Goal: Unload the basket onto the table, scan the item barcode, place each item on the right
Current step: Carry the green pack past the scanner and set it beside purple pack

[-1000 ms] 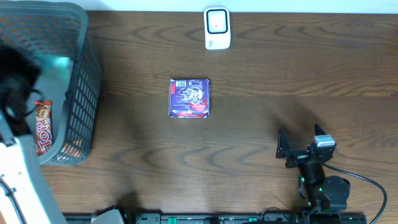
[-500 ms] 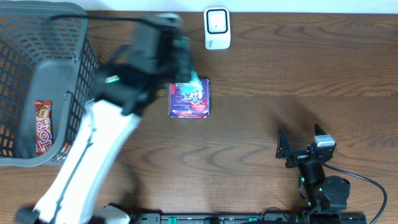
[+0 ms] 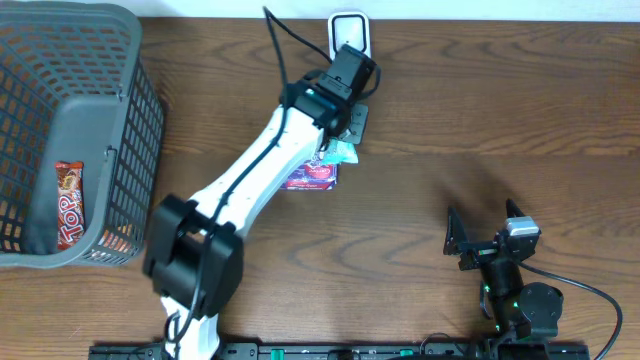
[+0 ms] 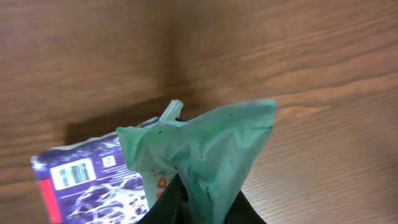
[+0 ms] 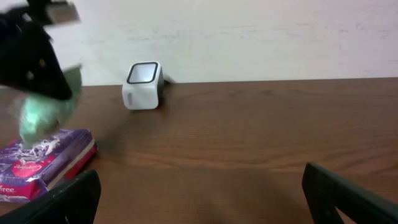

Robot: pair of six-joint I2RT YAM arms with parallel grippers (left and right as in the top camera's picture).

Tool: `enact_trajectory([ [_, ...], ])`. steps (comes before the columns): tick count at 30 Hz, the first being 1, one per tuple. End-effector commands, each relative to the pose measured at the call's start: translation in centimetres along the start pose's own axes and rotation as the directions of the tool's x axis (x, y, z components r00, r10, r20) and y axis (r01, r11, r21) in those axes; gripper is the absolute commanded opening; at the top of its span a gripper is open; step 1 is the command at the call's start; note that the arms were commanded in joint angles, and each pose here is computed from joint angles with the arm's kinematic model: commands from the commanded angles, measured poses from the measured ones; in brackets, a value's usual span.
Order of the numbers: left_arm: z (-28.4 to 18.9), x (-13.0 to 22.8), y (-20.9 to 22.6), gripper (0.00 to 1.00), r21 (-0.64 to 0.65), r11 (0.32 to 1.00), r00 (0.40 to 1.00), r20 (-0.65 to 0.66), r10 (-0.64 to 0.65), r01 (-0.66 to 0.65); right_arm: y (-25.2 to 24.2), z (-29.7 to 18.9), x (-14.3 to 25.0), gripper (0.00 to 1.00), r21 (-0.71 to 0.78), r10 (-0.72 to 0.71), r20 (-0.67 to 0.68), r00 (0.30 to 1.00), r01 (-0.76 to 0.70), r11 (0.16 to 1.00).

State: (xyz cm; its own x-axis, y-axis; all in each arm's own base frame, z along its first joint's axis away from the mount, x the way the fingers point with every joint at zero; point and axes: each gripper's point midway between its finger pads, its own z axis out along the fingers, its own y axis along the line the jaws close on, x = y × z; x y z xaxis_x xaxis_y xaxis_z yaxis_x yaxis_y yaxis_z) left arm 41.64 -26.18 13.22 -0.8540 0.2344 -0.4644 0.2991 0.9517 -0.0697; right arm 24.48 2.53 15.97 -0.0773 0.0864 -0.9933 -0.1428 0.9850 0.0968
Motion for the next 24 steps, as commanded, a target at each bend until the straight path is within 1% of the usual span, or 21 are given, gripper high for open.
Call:
enact_trajectory([
  [1, 1.5, 0.6, -0.2, 0.13, -0.023, 0.998, 0.998, -0.022, -0.065, 0.065, -0.3, 0.0, 0.0, 0.99, 0.014, 0.01, 0.001, 1.0, -0.01, 1.0],
  [3, 1.8, 0.6, -0.6, 0.14, -0.016, 0.996, 0.996, -0.018, -0.084, 0.084, -0.3, 0.0, 0.0, 0.99, 0.014, 0.01, 0.001, 1.0, -0.01, 1.0],
  [5, 1.9, 0.4, -1.0, 0.17, -0.005, 0.997, 0.997, -0.01, -0.081, 0.081, -0.3, 0.0, 0.0, 0.99, 0.014, 0.01, 0.001, 1.0, -0.01, 1.0],
  [6, 1.8, 0.4, -1.2, 0.25, -0.002, 0.997, 0.997, -0.007, -0.077, 0.077, -0.3, 0.0, 0.0, 0.99, 0.014, 0.01, 0.001, 1.0, -0.01, 1.0],
  [7, 1.8, 0.4, -1.3, 0.3, -0.001, 0.997, 0.997, -0.007, -0.076, 0.076, -0.3, 0.0, 0.0, 0.99, 0.014, 0.01, 0.001, 1.0, -0.01, 1.0],
  [8, 1.8, 0.4, -1.3, 0.32, -0.002, 0.997, 0.997, -0.007, -0.075, 0.075, -0.3, 0.0, 0.0, 0.99, 0.014, 0.01, 0.001, 1.0, -0.01, 1.0],
  [12, 2.2, 0.9, -1.1, 0.36, -0.008, 0.997, 0.997, -0.021, -0.076, 0.075, -0.3, 0.0, 0.0, 0.99, 0.014, 0.01, 0.001, 1.0, -0.01, 1.0],
  [13, 2.3, 1.2, -1.0, 0.4, -0.01, 0.997, 0.997, -0.027, -0.075, 0.075, -0.3, 0.0, 0.0, 0.99, 0.014, 0.01, 0.001, 1.0, -0.01, 1.0],
  [14, 2.4, 1.3, -1.0, 0.48, -0.012, 0.997, 0.997, -0.031, -0.074, 0.074, -0.3, 0.0, 0.0, 0.99, 0.014, 0.01, 0.001, 1.0, -0.01, 1.0],
  [15, 2.4, 1.5, -0.9, 0.49, -0.014, 0.997, 0.997, -0.036, -0.074, 0.073, -0.3, 0.0, 0.0, 0.99, 0.014, 0.01, 0.001, 1.0, -0.01, 1.0],
  [18, 2.1, 1.2, -0.9, 0.5, -0.012, 0.998, 0.998, -0.026, -0.061, 0.06, -0.3, 0.0, 0.0, 0.99, 0.014, 0.01, 0.001, 1.0, -0.01, 1.0],
  [20, 0.9, 0.4, -0.6, 0.5, -0.006, 0.999, 0.999, -0.002, -0.034, 0.034, -0.3, 0.0, 0.0, 0.99, 0.014, 0.01, 0.001, 1.0, -0.01, 1.0],
  [22, -1.3, -1.1, -0.2, 0.5, 0.0, 1.0, 0.999, 0.05, -0.012, 0.012, -0.3, 0.0, 0.0, 0.99, 0.014, 0.01, 0.001, 1.0, -0.01, 1.0],
  [24, -4.6, -3.1, 1.1, 0.51, -0.031, 0.999, 0.99, 0.138, -0.016, 0.021, -0.3, 0.0, 0.0, 0.99, 0.014, 0.01, 0.001, 1.0, -0.01, 1.0],
])
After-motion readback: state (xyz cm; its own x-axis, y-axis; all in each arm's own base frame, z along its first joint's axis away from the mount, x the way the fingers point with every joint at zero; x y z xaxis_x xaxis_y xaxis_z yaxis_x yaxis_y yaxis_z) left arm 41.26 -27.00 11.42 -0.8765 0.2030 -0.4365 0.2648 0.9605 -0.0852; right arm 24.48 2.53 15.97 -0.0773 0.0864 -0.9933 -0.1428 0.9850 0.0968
